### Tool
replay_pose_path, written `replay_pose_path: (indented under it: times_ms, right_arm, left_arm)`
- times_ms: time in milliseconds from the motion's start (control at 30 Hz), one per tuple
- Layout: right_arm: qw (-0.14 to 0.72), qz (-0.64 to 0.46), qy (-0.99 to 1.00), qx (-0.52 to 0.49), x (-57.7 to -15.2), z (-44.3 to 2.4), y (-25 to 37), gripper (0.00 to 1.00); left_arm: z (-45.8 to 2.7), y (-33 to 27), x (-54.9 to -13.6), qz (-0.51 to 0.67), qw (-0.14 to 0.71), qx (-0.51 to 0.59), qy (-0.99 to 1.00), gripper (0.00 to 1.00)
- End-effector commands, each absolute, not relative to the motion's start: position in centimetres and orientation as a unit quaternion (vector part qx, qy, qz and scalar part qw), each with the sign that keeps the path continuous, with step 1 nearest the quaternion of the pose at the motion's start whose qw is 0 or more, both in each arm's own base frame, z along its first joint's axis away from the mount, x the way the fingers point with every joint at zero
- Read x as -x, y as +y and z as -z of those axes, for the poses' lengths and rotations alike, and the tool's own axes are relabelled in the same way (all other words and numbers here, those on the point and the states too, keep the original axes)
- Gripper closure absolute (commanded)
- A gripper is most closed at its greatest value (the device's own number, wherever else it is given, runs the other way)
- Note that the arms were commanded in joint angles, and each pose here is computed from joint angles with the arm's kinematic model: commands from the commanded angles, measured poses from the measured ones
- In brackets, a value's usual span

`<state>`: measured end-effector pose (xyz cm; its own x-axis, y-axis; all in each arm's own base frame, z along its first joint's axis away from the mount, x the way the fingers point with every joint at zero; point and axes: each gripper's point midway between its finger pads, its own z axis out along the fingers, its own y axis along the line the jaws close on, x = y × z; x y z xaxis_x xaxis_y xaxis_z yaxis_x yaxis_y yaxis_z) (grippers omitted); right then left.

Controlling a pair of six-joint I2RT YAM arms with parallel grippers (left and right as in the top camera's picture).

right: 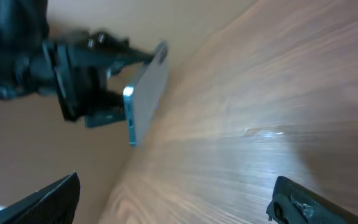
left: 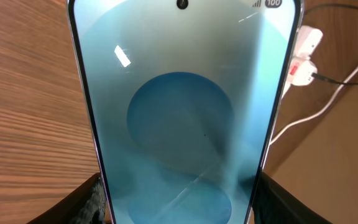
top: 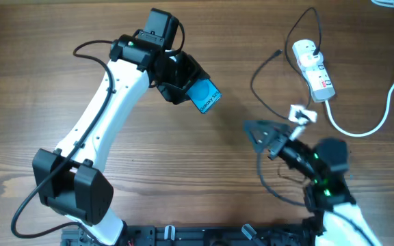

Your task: Plug charger to phone and switch on socket

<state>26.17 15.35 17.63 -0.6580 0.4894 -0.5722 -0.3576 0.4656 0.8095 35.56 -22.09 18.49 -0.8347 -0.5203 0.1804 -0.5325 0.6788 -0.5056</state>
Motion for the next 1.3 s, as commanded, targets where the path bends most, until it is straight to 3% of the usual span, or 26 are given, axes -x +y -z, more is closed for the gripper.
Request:
replay_pose_path:
  times_ms: [0, 233, 500, 767, 967, 1267]
  right_arm:
    - [0.404, -0.520, 0.750, 0.053, -27.8, -19.1, 19.7, 0.00]
    - [0.441, -0.536, 0.718, 0.049, -31.3, -19.9, 21.8, 0.01]
    - [0.467, -0.509, 0.723, 0.001, -32.6, -18.6, 23.2, 0.02]
    - [0.481, -0.508, 0.715, -0.005, -32.9, -19.3, 23.0, 0.16]
    - [0.484, -0.511, 0.710, -0.005, -32.9, -19.6, 23.0, 0.39]
    - [0.478, -0.518, 0.709, -0.012, -32.8, -19.7, 23.0, 0.50]
  left_arm:
    - [-20.9, -23.2, -35.6, -0.309, -0.005, -0.278, -0.909, 0.47]
    - [-21.0, -23.5, -35.4, -0.316, 0.002, -0.277, -0.907, 0.47]
    - [-21.4, -25.4, -35.2, -0.329, -0.003, -0.262, -0.907, 0.46]
    - [-21.4, -26.7, -34.2, -0.328, 0.003, -0.244, -0.913, 0.46]
    - [-21.4, -27.5, -33.6, -0.328, 0.006, -0.234, -0.915, 0.46]
    - [-21.3, -28.5, -32.9, -0.322, 0.002, -0.222, -0.920, 0.46]
